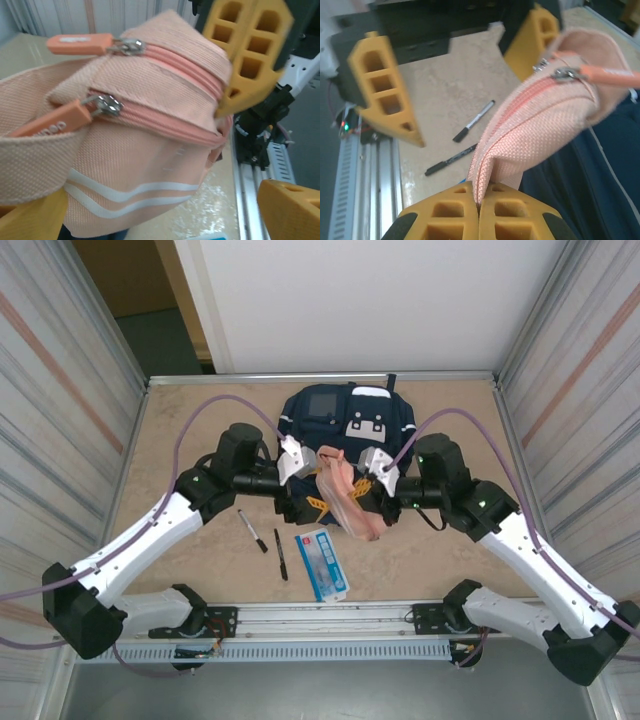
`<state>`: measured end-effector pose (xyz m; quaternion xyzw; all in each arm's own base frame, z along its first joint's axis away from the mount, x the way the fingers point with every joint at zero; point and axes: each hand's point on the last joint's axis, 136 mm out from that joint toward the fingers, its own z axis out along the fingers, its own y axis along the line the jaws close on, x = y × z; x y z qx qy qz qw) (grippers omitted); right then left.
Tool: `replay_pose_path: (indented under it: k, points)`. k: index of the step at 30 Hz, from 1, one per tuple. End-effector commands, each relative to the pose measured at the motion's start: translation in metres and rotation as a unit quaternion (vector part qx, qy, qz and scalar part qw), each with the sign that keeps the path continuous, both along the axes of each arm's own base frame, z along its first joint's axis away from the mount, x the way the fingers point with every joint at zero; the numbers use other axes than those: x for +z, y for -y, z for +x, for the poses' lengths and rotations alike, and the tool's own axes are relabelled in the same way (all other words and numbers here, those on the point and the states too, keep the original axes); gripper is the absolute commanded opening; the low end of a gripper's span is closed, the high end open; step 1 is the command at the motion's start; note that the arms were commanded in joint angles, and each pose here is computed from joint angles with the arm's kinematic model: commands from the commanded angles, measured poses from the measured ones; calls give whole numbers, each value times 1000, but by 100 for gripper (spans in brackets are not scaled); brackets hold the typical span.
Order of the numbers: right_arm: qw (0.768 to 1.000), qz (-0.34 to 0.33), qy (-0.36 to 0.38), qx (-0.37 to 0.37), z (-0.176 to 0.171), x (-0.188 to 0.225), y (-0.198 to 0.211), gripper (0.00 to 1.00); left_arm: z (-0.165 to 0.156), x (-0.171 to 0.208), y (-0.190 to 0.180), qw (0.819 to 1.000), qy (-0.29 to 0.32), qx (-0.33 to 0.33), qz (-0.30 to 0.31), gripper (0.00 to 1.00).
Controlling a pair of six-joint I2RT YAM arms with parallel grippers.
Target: Pack the student bag
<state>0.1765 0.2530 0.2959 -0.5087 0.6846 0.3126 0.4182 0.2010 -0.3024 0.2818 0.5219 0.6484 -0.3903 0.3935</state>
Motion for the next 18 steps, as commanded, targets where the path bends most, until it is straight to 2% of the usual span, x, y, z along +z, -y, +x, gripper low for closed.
replay_pose_path:
  k: [1,5,8,11,13,16,18]
  points:
    - [992,-14,98,74,-12,5,-5,0,-12,-5,-6,1000,-23,-6,5,94]
    - [992,-29,108,61,-9,2,0,0,-8,-8,-24,1000,21,22,4,99]
    - [991,-46,112,55,-4,-5,2,0,-1,-22,-40,995,82,55,28,99]
    - [992,-51,100,61,-6,-4,-1,0,-6,-25,-41,991,123,43,10,99]
    - [991,-50,104,75,-8,-6,-5,0,-11,-20,-36,992,121,28,-15,98]
    - [988,-49,120,84,-7,-6,-9,0,-23,-15,-26,996,86,-16,-35,93]
    - [988,-53,115,86,-4,-9,-16,0,-29,-15,-20,996,64,-44,-40,79]
